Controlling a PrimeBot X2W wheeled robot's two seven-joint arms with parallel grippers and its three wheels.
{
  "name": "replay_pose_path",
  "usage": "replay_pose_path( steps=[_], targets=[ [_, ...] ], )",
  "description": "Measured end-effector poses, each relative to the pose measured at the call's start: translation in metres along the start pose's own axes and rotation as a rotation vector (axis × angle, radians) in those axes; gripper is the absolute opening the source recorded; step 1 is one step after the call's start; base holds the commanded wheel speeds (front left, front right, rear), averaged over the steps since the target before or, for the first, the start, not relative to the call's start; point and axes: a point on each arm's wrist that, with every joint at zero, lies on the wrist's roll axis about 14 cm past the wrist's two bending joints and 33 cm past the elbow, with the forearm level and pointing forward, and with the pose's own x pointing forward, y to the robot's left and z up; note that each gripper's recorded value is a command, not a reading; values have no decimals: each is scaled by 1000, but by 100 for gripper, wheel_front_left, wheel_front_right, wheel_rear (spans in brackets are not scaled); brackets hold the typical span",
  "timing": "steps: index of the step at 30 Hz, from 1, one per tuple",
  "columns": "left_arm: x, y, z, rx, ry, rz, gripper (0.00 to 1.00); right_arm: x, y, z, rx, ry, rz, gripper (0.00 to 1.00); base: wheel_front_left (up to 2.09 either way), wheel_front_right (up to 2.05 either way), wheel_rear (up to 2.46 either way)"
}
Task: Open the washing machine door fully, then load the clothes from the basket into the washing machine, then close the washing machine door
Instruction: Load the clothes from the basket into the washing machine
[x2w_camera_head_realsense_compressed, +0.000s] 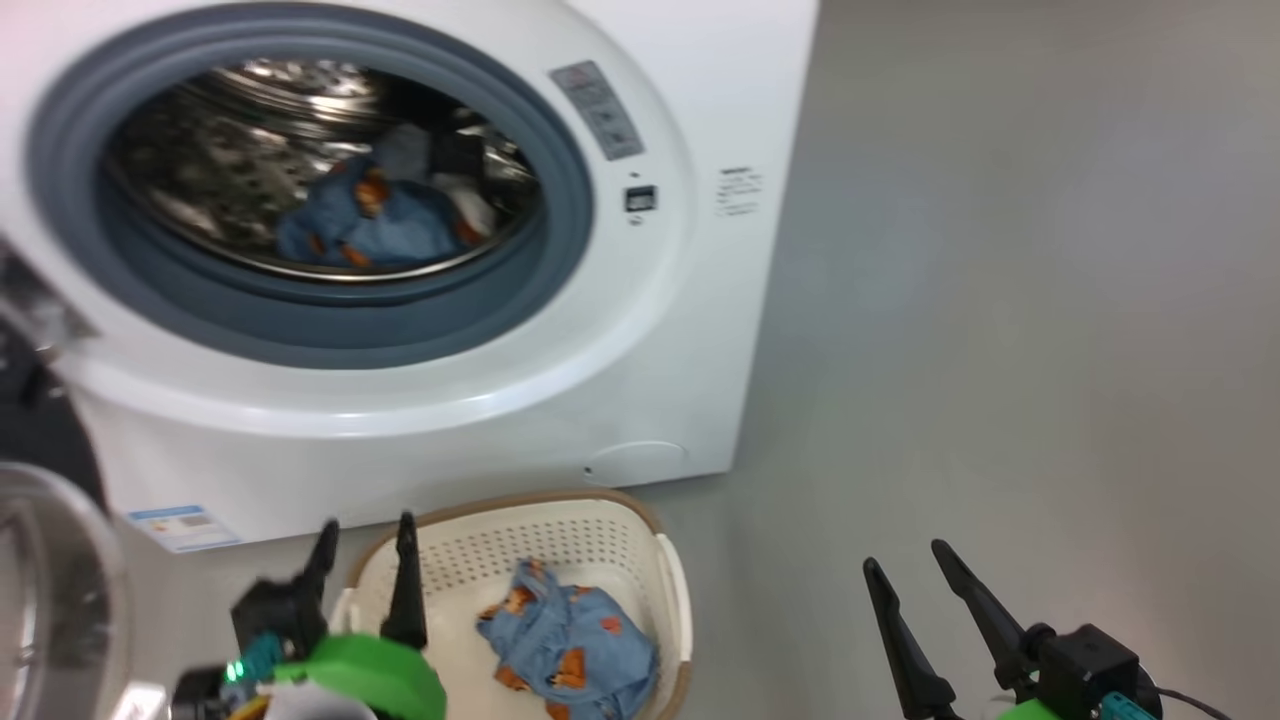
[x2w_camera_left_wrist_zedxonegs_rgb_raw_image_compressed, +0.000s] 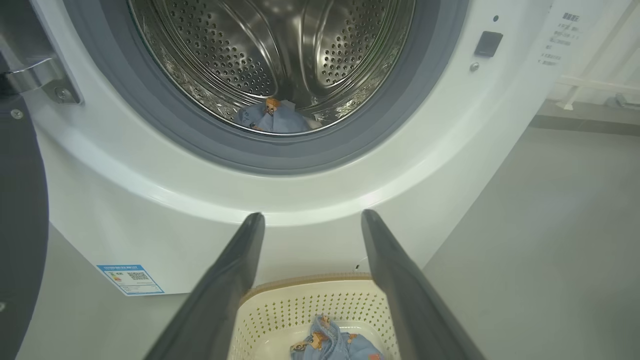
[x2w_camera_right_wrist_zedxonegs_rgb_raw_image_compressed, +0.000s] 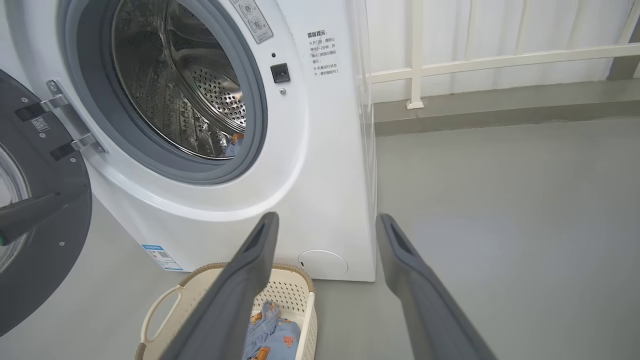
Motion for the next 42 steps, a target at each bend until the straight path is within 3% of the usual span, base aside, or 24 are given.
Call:
replay_pose_path(
  steps=[21, 42],
  targets=[
    [-110, 57, 32, -42, -145, 213, 100, -10, 24, 13, -42, -38, 108, 100, 0, 0, 0],
    [-111, 57, 17, -52, -96, 197, 100, -25, -9, 12, -89, -29, 4, 100, 0, 0, 0]
  ],
)
